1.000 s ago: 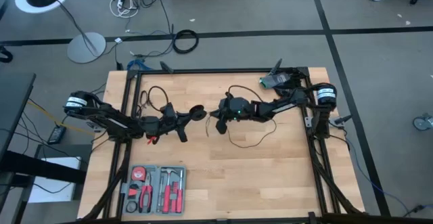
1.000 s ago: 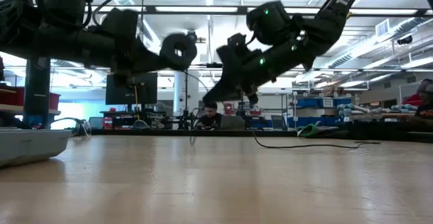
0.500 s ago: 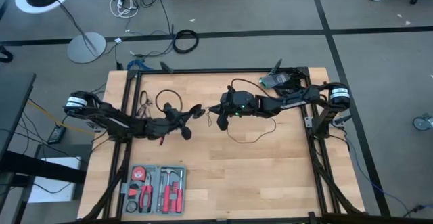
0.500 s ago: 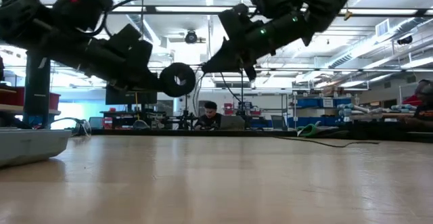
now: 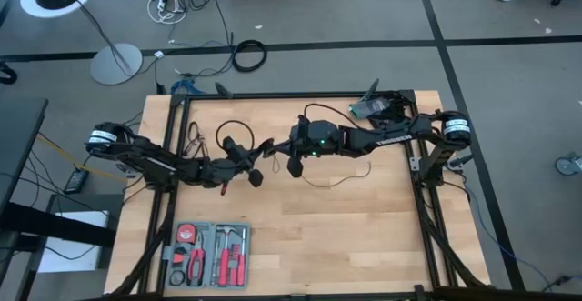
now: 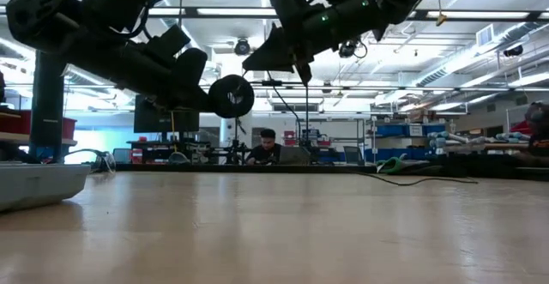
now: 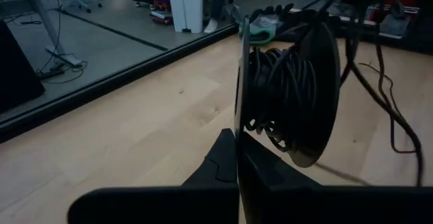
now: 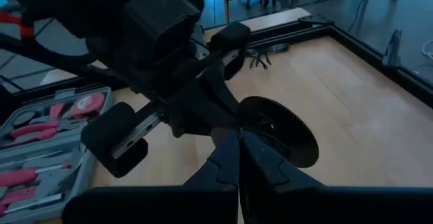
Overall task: Coil cords
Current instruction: Coil the black wire on the spool
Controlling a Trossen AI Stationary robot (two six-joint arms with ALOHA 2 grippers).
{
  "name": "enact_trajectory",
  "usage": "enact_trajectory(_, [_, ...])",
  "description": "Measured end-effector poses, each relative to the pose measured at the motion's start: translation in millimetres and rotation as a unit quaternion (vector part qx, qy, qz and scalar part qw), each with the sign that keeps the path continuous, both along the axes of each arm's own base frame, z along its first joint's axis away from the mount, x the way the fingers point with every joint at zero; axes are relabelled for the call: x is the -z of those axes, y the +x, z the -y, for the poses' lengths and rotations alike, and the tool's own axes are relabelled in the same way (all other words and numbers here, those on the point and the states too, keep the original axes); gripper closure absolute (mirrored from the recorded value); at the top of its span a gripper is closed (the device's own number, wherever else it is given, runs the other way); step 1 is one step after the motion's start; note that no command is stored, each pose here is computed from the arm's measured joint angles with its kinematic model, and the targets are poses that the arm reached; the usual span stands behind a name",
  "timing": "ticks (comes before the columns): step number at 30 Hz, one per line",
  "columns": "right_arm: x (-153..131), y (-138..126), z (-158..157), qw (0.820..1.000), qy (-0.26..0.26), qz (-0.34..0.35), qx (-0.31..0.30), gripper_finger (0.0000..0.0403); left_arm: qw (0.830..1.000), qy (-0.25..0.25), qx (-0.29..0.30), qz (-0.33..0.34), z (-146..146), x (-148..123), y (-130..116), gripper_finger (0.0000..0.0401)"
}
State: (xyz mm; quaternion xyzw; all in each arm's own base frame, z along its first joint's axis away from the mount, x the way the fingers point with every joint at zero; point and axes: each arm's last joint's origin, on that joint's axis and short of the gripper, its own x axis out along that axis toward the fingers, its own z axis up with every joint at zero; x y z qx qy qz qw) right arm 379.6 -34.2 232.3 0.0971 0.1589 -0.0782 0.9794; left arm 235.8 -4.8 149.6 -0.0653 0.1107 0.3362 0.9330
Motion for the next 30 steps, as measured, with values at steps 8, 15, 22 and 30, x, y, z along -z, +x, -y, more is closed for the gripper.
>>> enact_trajectory(8, [-5.9, 2.9, -15.6, 0.998, -0.042, 0.027, -0.033, 0.0380, 0.998, -0.007, 0.002, 0.065, 0.5, -11.1, 3.3, 0.0401])
enact_trajectory(15, [-9.6, 4.9, -27.1, 0.996, -0.063, 0.048, -0.031, 0.0354, 0.996, -0.007, 0.011, 0.089, 0.9, -16.1, 4.6, 0.0401])
enact_trajectory(22, [11.1, 26.3, -29.0, 0.993, -0.077, 0.078, -0.037, 0.0355, 0.996, -0.012, 0.014, 0.091, 1.1, -15.9, 4.7, 0.0401])
enact_trajectory(30, [27.7, 32.5, -36.9, 0.995, -0.086, 0.033, -0.047, 0.0355, 0.996, -0.014, 0.015, 0.092, 1.1, -15.7, 4.7, 0.0401])
